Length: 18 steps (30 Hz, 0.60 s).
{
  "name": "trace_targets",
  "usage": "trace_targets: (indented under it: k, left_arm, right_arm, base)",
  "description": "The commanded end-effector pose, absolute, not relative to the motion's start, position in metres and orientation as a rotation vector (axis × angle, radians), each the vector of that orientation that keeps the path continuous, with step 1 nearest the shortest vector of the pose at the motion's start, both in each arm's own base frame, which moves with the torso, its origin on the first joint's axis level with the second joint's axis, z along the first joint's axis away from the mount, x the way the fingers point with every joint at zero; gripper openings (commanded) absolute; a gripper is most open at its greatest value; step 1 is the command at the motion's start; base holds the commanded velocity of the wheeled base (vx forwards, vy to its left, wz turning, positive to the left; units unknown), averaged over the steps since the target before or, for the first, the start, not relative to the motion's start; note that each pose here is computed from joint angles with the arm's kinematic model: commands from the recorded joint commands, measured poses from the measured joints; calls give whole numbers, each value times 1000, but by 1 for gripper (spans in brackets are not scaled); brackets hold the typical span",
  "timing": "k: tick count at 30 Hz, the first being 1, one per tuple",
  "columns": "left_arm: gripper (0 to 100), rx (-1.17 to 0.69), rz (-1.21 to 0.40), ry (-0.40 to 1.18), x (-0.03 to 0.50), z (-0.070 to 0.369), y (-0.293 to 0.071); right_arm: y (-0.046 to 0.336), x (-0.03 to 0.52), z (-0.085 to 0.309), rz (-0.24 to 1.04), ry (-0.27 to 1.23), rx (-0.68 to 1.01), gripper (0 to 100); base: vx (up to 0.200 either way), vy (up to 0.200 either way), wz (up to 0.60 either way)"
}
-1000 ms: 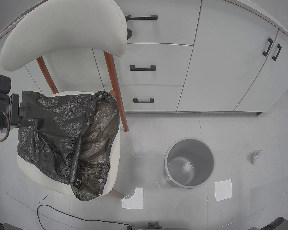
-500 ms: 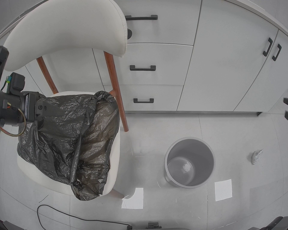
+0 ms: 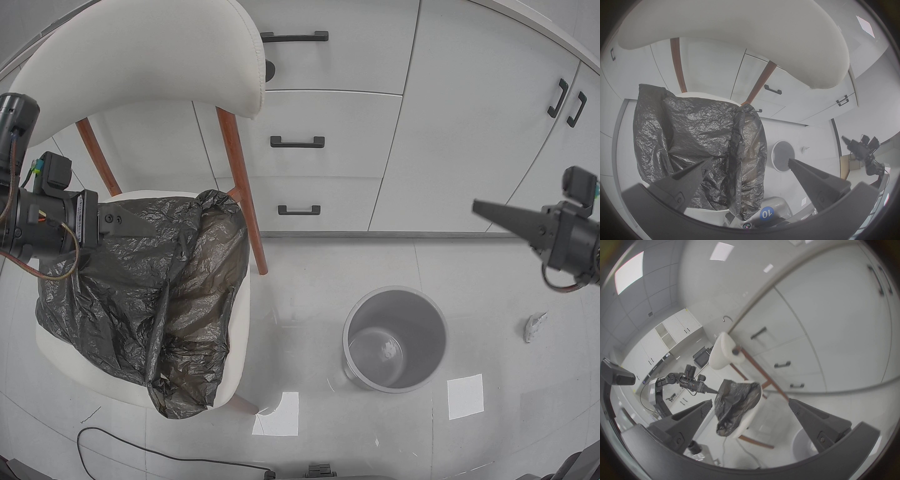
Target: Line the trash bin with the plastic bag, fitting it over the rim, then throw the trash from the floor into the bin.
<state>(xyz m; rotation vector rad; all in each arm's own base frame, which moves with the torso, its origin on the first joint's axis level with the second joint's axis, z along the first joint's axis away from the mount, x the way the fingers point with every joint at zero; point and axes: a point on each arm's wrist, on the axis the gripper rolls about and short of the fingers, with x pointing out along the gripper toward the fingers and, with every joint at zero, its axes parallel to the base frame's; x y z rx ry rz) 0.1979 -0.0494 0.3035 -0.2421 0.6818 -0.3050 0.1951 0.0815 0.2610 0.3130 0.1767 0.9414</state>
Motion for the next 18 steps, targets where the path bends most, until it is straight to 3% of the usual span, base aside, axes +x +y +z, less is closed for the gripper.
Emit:
trace_targets:
  k: [1, 18]
  left_arm:
    - [100, -250, -316, 677, 187, 300, -50]
    - [100, -295, -391, 659, 178, 310, -51]
  right_arm:
    - [118, 212, 216, 986, 415, 366, 100]
    - [141, 213, 221, 1034, 415, 349, 100]
  base:
    - [0, 0, 0]
    - [0, 200, 0]
